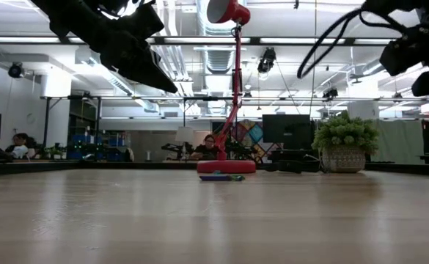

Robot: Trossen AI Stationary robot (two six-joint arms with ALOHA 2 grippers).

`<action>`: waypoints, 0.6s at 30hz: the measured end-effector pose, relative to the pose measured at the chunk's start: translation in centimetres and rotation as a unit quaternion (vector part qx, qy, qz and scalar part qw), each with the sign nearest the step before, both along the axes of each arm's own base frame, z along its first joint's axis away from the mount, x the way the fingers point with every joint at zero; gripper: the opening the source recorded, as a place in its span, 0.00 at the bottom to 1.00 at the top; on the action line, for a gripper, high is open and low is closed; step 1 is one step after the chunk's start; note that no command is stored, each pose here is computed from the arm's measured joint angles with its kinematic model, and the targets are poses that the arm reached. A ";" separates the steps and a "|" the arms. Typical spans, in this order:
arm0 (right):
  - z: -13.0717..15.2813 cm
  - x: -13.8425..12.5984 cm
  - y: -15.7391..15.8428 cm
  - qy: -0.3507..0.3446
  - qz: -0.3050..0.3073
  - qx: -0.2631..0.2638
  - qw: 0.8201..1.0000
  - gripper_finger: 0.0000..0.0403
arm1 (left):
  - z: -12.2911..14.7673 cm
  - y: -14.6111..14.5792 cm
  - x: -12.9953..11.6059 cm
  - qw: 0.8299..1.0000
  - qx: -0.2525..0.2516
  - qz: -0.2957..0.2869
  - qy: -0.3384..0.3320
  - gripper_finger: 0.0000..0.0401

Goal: Pick and place office supplies into organizer
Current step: Put the pink eraser into the black desk organizer

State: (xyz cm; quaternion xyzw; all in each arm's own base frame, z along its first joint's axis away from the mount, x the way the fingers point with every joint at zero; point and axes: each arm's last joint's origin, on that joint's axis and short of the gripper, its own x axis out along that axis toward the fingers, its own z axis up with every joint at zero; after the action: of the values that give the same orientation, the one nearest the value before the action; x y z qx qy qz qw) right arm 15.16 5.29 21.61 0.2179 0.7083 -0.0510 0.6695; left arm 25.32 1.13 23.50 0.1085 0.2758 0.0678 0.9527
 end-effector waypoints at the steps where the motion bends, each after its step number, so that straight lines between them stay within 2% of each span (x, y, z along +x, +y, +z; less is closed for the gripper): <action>1: -0.2 -0.1 0.0 0.005 -0.008 -0.001 1.000 0.09 | 0.0 0.0 0.0 1.000 0.000 0.000 0.000 0.06; 9: -1.8 -0.9 -0.1 0.052 -0.054 0.004 0.997 0.09 | 0.0 0.0 0.0 1.000 0.000 0.000 -0.001 0.06; 18: -2.7 -0.9 -0.1 0.043 -0.062 0.008 0.997 0.09 | 0.0 0.0 0.0 1.000 0.000 0.001 -0.001 0.06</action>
State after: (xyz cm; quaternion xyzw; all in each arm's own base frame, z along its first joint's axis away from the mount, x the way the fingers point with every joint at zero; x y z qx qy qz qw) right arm 14.25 5.16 18.86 0.2647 0.7222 -0.0961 0.6317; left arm 25.33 1.15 23.52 0.1082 0.2745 0.0685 0.9530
